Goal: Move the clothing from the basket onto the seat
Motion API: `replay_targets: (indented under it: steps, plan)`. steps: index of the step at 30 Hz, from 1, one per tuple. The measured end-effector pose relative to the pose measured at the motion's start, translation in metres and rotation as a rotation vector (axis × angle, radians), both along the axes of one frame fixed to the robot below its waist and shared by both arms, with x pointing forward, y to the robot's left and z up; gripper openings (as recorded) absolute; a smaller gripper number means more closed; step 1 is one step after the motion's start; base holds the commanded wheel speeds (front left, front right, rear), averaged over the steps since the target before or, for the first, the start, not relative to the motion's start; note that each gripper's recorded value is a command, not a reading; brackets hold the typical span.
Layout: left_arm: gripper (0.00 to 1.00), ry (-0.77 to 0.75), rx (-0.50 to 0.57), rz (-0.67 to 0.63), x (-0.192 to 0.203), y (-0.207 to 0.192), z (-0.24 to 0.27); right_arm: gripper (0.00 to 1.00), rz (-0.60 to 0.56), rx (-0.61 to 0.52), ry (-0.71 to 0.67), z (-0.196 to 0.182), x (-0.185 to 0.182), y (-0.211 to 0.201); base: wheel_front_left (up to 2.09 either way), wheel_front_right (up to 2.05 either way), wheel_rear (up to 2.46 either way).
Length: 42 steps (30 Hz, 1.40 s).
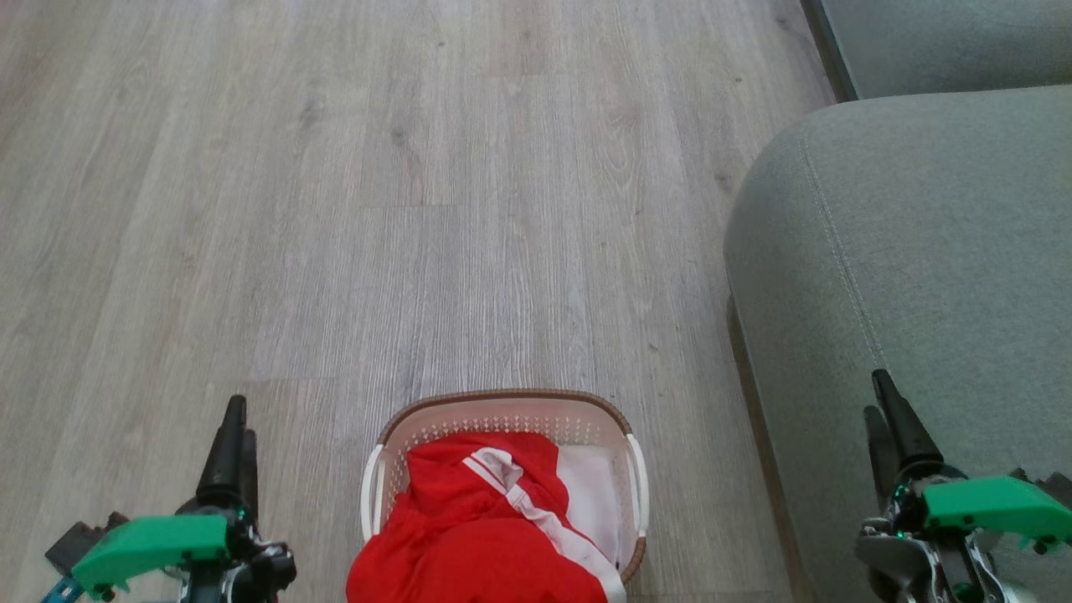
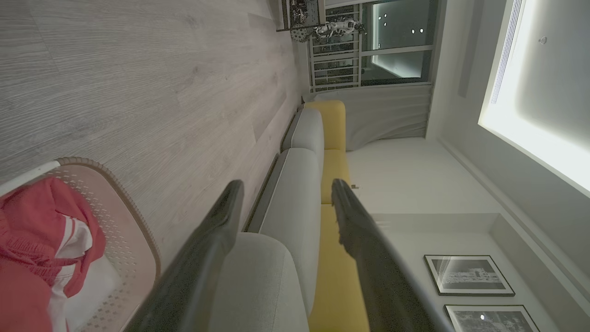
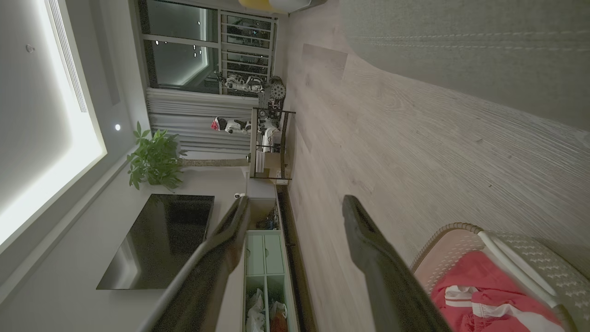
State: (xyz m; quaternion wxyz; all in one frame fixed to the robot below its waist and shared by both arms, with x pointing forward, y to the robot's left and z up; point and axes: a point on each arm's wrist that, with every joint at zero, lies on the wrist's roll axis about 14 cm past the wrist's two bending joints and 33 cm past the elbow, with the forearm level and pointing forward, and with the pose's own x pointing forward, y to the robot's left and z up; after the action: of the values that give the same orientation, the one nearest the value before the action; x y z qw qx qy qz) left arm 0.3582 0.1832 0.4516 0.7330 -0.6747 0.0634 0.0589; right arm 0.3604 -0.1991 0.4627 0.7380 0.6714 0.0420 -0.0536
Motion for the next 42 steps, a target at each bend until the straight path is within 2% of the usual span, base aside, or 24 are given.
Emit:
replay_targets:
  steps: [9, 13, 28, 42]
  plan:
    - [1.0, -0.017, 0.104, -0.034, 0.003, -0.008, 0.007, 1.0, 0.025, -0.08, -0.035, 0.012, 0.004, 0.005, 0.0, 0.0, 0.0]
    - [1.0, -0.014, 0.198, -0.059, 0.003, -0.012, 0.009, 1.0, 0.031, -0.137, -0.053, 0.018, 0.005, 0.006, 0.0, 0.0, 0.0]
    - [1.0, -0.015, 0.5, -0.122, 0.006, -0.024, 0.014, 1.0, 0.105, -0.456, -0.109, 0.034, 0.008, 0.015, 0.0, 0.0, 0.0]
    - [1.0, -0.041, 0.72, -0.145, 0.006, -0.031, 0.02, 1.0, 0.161, -0.681, -0.149, 0.038, 0.007, 0.028, 0.0, 0.0, 0.0]
